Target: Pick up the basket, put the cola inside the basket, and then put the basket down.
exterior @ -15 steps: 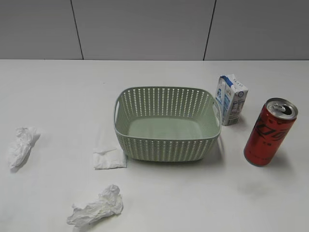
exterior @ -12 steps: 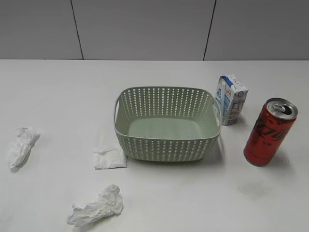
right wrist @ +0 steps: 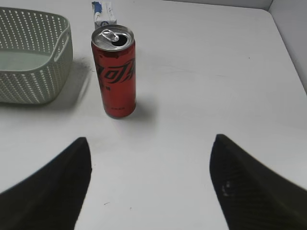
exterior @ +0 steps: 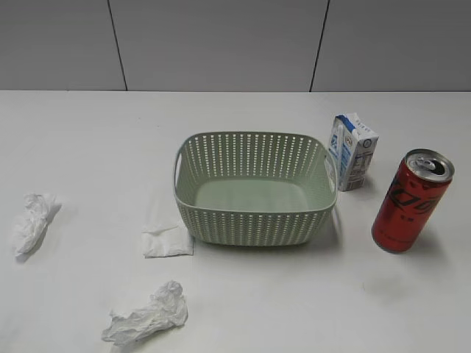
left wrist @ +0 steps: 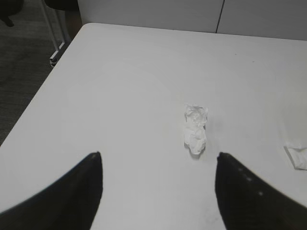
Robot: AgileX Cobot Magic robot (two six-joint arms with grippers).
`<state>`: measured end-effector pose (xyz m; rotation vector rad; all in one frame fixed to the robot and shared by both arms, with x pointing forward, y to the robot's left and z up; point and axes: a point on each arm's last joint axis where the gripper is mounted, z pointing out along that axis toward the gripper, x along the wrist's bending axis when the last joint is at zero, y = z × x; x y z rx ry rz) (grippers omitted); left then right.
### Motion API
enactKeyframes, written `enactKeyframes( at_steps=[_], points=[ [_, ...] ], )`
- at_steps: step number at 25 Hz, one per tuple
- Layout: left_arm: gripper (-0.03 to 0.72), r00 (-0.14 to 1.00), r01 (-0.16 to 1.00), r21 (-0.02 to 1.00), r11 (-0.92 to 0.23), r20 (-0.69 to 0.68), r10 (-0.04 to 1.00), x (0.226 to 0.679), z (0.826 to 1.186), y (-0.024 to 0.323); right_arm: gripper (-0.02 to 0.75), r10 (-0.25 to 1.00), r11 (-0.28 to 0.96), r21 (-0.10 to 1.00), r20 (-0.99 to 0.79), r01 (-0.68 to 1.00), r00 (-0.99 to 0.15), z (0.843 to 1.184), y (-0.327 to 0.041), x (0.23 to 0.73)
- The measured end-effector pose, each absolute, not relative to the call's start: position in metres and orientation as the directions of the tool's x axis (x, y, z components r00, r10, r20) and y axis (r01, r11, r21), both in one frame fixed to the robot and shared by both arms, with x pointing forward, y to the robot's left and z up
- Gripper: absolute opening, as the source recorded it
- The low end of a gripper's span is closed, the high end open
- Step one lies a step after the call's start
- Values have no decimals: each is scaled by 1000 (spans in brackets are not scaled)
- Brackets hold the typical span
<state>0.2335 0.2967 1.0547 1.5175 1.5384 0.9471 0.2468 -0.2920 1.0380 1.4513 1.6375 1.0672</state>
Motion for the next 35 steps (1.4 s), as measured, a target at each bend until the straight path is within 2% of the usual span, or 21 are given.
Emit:
enactKeyframes(
  at_steps=[8,13,20,35],
  points=[
    [554,-2,421,907,17,-18,1000,233,1057,297,582,991,36,906,23,421,-135,1038,-292,247],
    [554,-4,344,939,18,-17,1000,235,1068,297,582,991,36,906,23,421,-135,1038,-292,247],
    [554,-5,307,951,36,-37,999,267,1083,298,582,991,36,906,23,421,-135,1038,-292,247],
    [554,14,559,824,97,-126,992,383,1106,295,582,991,36,906,23,421,-135,1038,-292,247]
  ],
)
